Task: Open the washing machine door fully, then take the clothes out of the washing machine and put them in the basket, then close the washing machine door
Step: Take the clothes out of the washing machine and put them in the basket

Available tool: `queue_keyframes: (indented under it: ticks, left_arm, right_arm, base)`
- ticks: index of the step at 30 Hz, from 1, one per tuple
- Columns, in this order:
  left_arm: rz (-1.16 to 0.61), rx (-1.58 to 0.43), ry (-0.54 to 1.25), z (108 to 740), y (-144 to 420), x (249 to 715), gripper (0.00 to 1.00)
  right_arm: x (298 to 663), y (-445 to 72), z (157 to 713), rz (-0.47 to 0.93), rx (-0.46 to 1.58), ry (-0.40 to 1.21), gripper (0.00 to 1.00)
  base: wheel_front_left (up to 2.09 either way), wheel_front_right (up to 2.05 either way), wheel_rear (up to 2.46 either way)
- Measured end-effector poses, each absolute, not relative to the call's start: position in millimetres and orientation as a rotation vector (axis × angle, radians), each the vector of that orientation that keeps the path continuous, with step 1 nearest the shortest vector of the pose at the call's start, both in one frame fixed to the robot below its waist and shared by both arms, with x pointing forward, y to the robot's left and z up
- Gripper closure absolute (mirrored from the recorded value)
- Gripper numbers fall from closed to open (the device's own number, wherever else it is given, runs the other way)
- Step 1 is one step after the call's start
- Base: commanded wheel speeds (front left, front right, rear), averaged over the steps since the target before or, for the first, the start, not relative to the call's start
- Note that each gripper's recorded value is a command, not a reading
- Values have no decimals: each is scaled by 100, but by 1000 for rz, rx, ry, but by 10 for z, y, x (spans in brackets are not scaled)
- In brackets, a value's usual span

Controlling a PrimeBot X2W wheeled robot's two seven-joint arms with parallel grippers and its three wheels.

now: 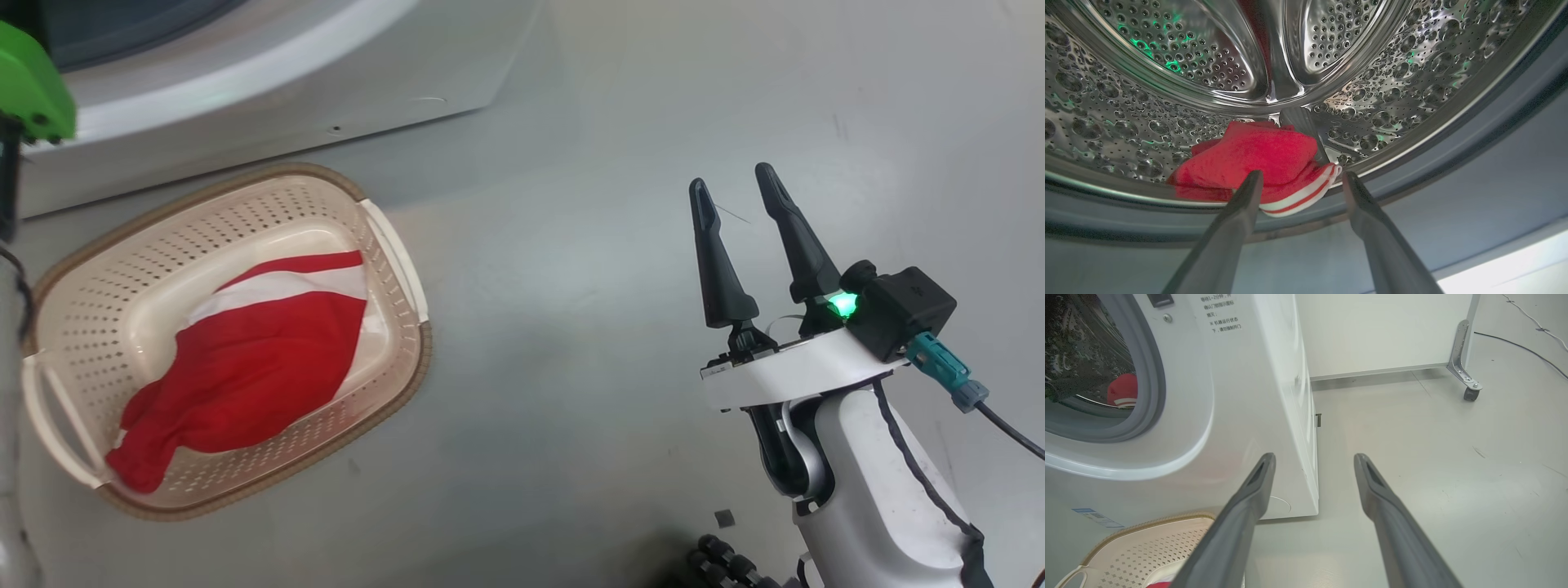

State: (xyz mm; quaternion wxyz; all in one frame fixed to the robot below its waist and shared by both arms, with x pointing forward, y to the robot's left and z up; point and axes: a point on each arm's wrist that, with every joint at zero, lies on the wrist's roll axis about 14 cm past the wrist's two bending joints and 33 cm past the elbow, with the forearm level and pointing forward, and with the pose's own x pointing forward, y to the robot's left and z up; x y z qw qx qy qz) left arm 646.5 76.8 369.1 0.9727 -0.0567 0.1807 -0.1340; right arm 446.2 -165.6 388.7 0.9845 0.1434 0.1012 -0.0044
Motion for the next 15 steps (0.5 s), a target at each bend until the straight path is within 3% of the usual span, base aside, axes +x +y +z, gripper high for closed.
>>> queue_keyframes:
  ticks: [15]
  left_arm:
    - [-261, -21, 408, 3464, 744, 7004, 0]
  right_arm:
    - [4447, -1805, 3729, -58, 287, 249, 0]
  base:
    - [0, 0, 0]
